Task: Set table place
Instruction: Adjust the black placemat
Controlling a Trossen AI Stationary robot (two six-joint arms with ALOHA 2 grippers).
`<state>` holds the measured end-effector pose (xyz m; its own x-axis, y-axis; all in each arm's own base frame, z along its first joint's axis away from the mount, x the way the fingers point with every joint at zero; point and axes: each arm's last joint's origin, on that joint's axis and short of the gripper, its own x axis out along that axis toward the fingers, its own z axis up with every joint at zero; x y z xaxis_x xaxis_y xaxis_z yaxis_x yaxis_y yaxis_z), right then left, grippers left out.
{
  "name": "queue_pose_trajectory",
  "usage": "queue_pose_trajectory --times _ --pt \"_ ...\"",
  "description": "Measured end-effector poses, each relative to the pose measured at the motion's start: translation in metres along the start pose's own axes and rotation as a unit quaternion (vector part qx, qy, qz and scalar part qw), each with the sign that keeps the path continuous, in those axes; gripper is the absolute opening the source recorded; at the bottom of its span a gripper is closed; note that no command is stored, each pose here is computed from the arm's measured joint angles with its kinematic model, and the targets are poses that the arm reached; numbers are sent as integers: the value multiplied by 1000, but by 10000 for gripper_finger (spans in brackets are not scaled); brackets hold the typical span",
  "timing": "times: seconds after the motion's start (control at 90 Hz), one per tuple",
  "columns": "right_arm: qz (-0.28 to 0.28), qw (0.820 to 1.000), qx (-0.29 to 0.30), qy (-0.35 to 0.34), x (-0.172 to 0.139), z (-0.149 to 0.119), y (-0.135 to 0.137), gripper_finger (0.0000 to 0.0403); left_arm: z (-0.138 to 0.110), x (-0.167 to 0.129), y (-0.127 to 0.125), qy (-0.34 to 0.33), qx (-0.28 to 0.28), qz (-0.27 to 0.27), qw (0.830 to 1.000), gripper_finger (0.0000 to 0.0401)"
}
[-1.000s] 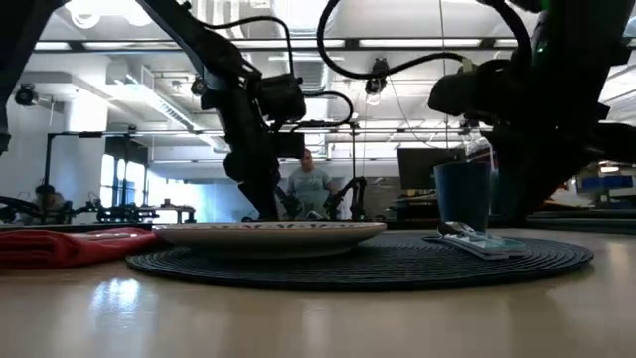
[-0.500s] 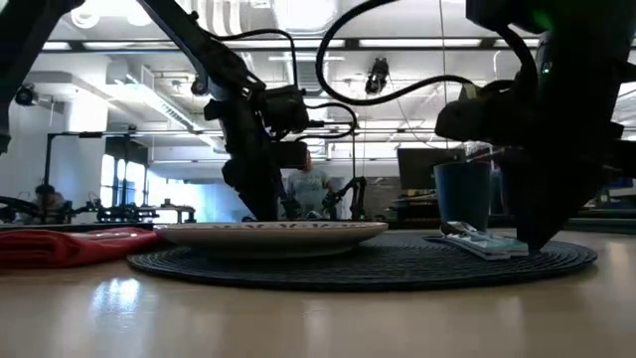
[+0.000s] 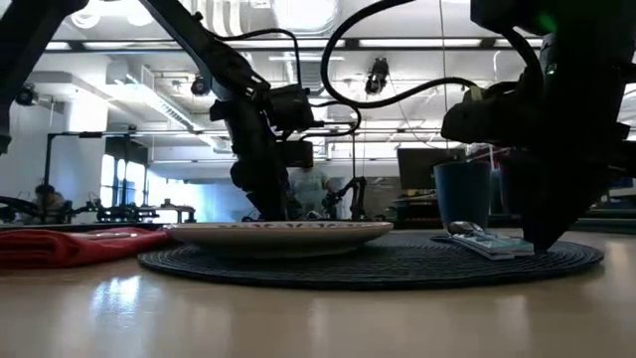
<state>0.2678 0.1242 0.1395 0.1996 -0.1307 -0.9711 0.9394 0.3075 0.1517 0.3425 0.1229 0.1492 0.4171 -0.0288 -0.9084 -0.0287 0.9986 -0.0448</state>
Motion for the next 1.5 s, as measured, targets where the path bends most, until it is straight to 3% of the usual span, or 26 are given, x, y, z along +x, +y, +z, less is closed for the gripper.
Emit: queue_pose_trajectory --times 0.278,1.056,1.5 --pt "-25 1000 5 5 -4 -3 -10 0 2 1 0 -5 1 -10 1000 0" --pt "26 999 20 -6 -6 -2 -1 0 -10 2 0 28 4 -25 999 0" --pt "23 999 25 -10 -13 0 -4 0 -9 -20 6 23 -7 8 1000 0"
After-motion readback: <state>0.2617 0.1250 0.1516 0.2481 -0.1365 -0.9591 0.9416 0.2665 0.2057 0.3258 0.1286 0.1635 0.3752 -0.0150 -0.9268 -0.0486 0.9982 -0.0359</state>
